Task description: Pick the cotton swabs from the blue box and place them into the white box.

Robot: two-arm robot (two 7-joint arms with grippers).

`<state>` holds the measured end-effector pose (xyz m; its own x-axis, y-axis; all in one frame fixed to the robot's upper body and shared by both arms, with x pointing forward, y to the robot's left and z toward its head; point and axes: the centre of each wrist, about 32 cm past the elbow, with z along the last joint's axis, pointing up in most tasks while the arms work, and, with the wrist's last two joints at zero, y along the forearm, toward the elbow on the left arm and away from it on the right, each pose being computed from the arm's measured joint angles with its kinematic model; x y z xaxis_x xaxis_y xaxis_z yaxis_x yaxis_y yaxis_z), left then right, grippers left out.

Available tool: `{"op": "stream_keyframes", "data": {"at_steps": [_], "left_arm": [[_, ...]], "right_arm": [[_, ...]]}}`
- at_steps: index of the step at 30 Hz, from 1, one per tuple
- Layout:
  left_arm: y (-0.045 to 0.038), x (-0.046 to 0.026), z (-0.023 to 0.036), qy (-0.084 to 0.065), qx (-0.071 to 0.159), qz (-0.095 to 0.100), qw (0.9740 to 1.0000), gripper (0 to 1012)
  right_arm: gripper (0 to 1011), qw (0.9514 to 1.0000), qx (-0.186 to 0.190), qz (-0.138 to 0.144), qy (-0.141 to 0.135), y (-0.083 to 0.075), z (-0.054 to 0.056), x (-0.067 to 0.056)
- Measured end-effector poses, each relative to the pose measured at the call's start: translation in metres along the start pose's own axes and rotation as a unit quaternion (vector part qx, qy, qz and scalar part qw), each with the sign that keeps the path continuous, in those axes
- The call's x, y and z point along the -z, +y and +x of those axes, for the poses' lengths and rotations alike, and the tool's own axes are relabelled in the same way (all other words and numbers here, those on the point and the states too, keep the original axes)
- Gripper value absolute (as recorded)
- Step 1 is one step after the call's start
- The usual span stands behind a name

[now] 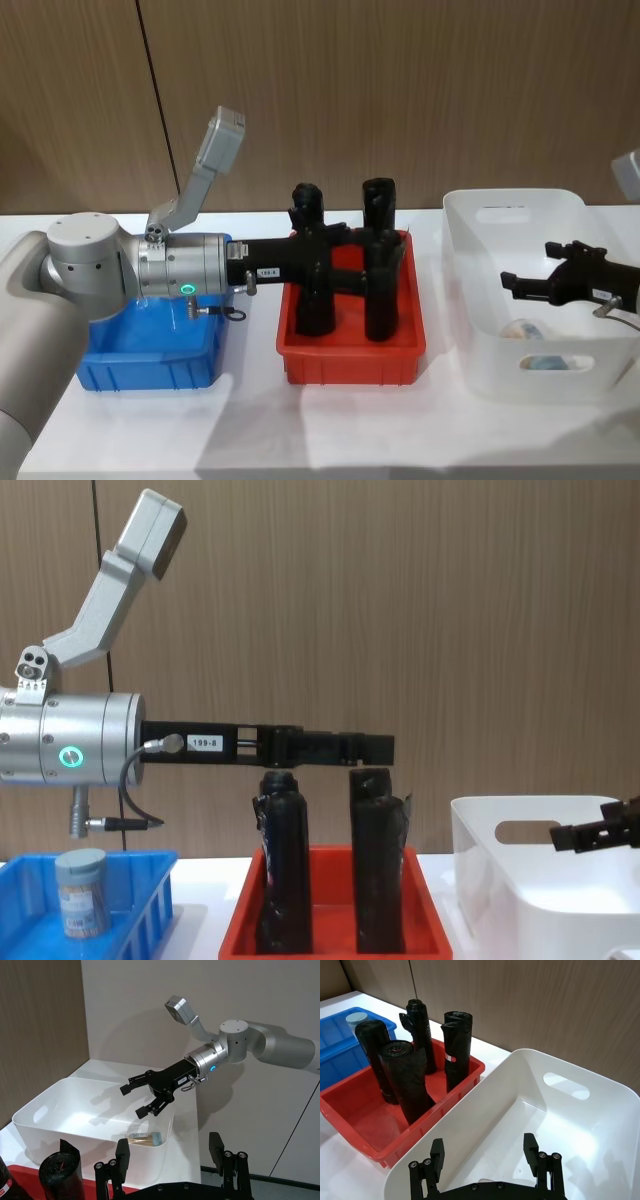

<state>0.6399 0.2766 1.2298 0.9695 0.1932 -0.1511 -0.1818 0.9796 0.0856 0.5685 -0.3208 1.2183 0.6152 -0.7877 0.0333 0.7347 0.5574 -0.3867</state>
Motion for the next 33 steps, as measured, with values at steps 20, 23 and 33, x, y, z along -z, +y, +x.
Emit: {"op": "stream_keyframes", "data": {"at_steps": [20, 23, 33], "left_arm": [[-0.0030, 0.0035, -0.0064, -0.010, -0.028, 0.005, 0.9995, 1003], [-0.0045, 0.0057, -0.0100, -0.015, -0.043, 0.009, 0.9989, 1003], [-0.0104, 0.0121, -0.0231, -0.036, -0.095, 0.016, 0.9947, 1003]], "right_arm": [[1001, 0.9996, 0.014, 0.022, -0.006, 0.002, -0.019, 0.007], [1001, 0.9991, 0.022, 0.036, -0.009, 0.002, -0.028, 0.011], [1001, 0.9953, 0.052, 0.081, -0.013, -0.002, -0.060, 0.022]]}}
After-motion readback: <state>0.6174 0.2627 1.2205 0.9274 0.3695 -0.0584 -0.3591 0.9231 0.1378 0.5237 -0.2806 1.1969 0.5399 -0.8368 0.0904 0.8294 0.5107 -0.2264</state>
